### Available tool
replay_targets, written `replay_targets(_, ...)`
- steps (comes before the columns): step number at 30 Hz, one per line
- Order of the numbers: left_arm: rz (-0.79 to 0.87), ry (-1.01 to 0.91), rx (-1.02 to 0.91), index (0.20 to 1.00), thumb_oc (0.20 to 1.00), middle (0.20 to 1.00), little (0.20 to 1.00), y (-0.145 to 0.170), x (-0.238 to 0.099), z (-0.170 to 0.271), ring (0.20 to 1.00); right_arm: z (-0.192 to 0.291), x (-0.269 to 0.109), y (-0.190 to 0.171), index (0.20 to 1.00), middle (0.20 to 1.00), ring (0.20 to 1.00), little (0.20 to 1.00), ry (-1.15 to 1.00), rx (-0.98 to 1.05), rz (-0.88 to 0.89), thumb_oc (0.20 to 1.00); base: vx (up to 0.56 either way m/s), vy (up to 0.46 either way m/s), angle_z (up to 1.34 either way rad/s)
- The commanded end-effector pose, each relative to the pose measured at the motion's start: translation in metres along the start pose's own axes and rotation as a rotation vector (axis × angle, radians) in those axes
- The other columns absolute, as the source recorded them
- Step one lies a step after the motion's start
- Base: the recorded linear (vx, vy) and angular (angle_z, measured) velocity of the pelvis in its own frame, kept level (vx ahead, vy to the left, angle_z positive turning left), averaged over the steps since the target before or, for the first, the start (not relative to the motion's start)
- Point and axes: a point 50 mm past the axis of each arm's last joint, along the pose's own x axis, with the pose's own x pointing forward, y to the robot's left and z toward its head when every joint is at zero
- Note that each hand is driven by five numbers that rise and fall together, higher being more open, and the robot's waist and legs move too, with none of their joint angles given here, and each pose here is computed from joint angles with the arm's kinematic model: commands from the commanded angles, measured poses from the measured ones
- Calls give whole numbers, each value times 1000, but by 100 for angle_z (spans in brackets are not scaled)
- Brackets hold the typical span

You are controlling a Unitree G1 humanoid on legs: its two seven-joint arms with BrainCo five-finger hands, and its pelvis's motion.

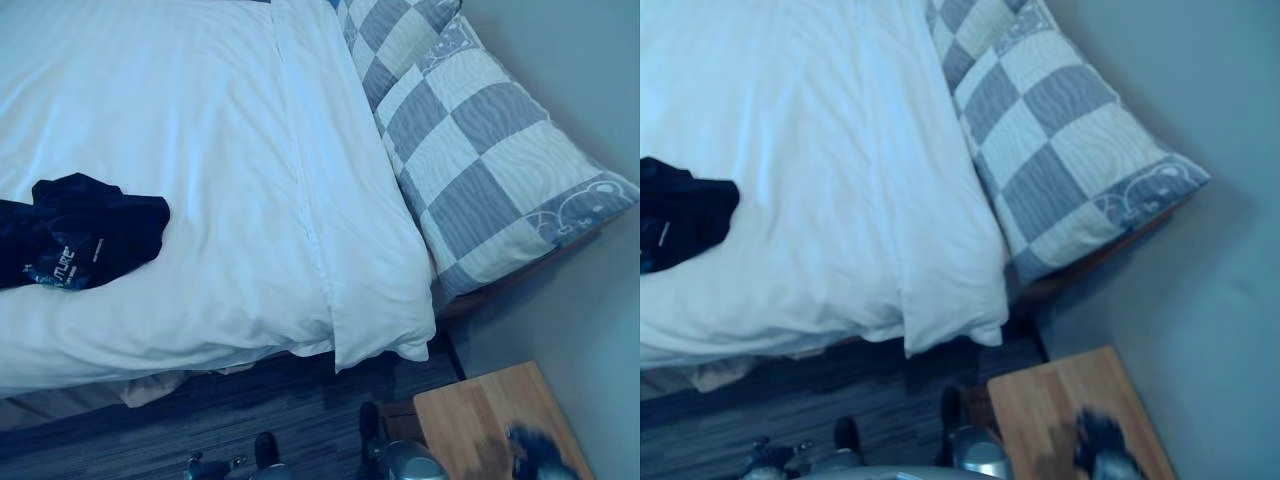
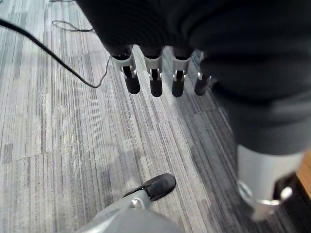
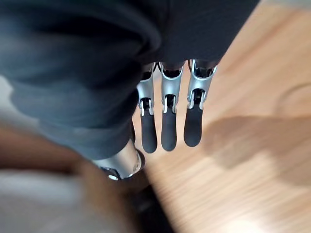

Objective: Tidy up the quilt and then pick up the clothes from the bed and put them into the laundry hamper.

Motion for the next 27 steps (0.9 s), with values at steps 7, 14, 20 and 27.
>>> replay_targets(7,112,56,4,1000,1000,1000,1000,36,6,-9,1000,221,-6,50,200,200,200,200,-705,-274,313,200,23,36,2)
replay_targets(14,179,11,67,1000,1000,1000,1000,62,11,11,1000,289,20,106,200,200,200,200,-705,-261,255,200,58,-120,24)
replay_targets(20,190,-64,85,1000,1000,1000,1000,75,14,43,1000,318,61,120,200,200,200,200,-594,-292,101,200,-47,-84,33)
replay_targets(27,119,-146,89,1000,1000,1000,1000,51,13,59,1000,300,94,94,200,200,200,200,-383,-361,-54,200,-133,66,21)
